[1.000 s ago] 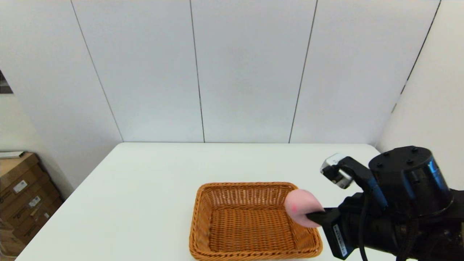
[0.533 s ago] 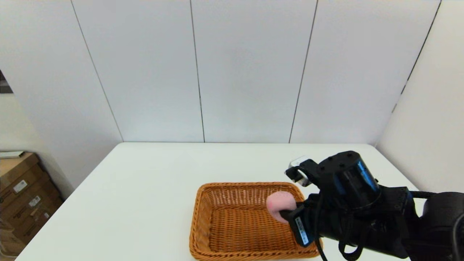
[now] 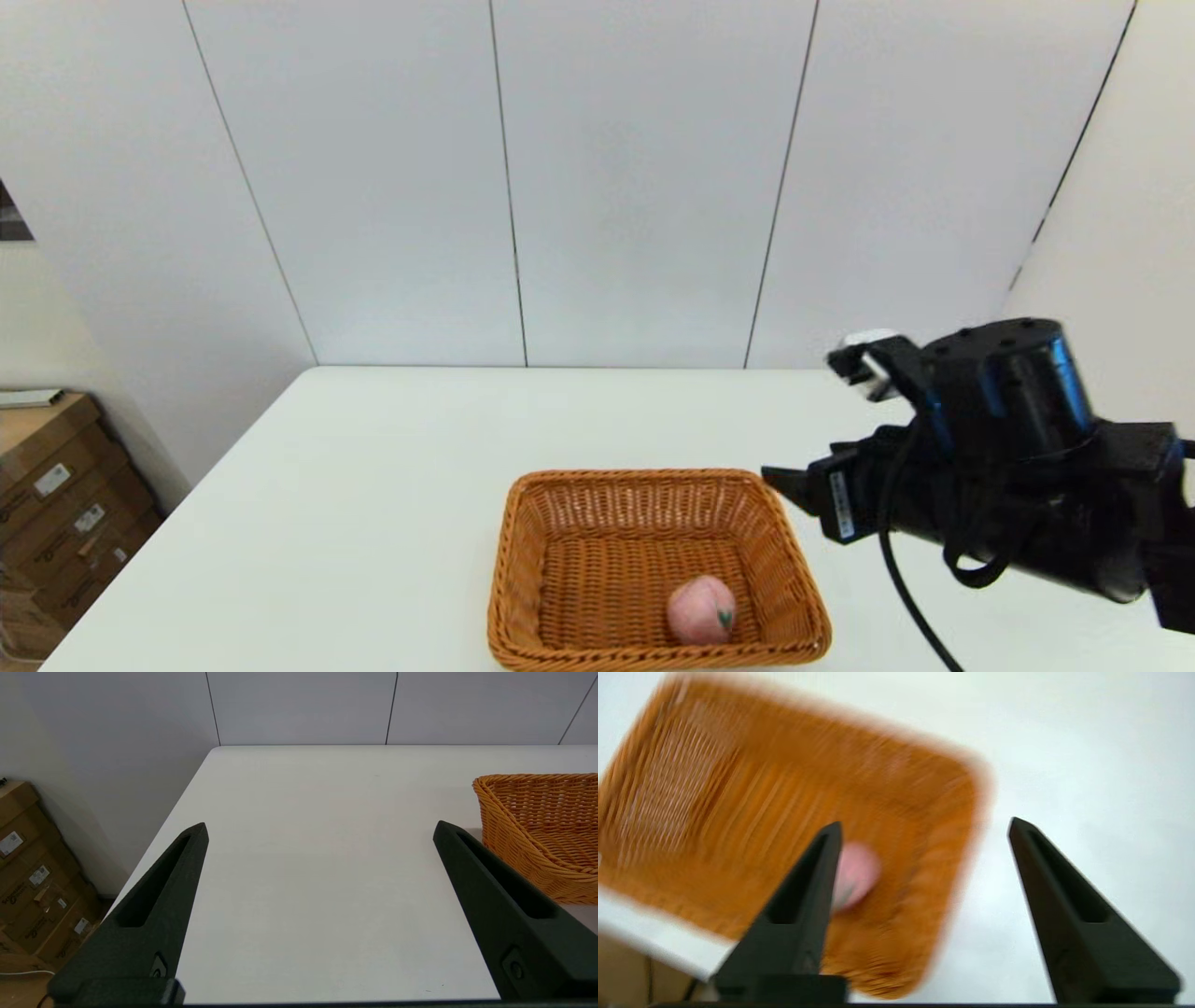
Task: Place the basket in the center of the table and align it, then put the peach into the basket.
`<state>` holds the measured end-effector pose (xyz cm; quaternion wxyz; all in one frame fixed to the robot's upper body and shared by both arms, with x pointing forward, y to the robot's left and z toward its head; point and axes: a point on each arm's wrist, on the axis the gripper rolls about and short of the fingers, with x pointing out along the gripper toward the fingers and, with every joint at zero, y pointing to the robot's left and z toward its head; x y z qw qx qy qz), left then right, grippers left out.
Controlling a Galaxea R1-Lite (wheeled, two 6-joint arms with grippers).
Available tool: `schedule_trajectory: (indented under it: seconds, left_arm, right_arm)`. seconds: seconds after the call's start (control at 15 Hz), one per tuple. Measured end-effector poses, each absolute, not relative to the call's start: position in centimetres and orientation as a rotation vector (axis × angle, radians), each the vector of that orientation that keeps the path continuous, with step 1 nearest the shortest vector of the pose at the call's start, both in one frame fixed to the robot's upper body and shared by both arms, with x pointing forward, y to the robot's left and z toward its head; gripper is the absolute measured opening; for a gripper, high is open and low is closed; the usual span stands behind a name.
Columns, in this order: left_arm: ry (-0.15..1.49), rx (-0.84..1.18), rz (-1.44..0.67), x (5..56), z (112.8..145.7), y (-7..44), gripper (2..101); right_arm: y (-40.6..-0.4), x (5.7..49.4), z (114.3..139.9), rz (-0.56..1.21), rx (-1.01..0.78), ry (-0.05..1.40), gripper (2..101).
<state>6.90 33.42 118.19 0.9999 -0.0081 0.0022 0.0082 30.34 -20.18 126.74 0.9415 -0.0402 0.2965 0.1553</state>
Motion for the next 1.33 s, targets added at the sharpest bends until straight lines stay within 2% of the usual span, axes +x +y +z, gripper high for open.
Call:
schedule_trajectory:
  seconds: [0.27, 0.47, 0.67, 0.87, 1.33]
  left_arm:
    - [0.003, -0.02, 0.017, 6.9, 118.2, 33.4, 97.8]
    - [0.003, -0.02, 0.016, 6.9, 118.2, 33.4, 97.8]
    - [0.004, -0.016, 0.015, 6.9, 118.2, 33.4, 97.8]
    - [0.004, -0.017, 0.015, 6.9, 118.2, 33.4, 97.8]
    - [0.004, -0.015, 0.015, 6.9, 118.2, 33.4, 97.8]
  right_arm:
    - [-25.5, 27.9, 130.7, 0.147, -0.066, 0.45, 82.9]
    - [-28.9, 22.9, 131.7, 0.106, -0.178, 0.393, 87.7]
    - [-32.0, 17.7, 130.8, 0.021, -0.288, 0.335, 91.0]
    - [-33.7, 13.1, 128.8, -0.089, -0.299, 0.274, 93.2]
    - [-34.3, 6.9, 124.0, -0.246, -0.093, 0.082, 95.9]
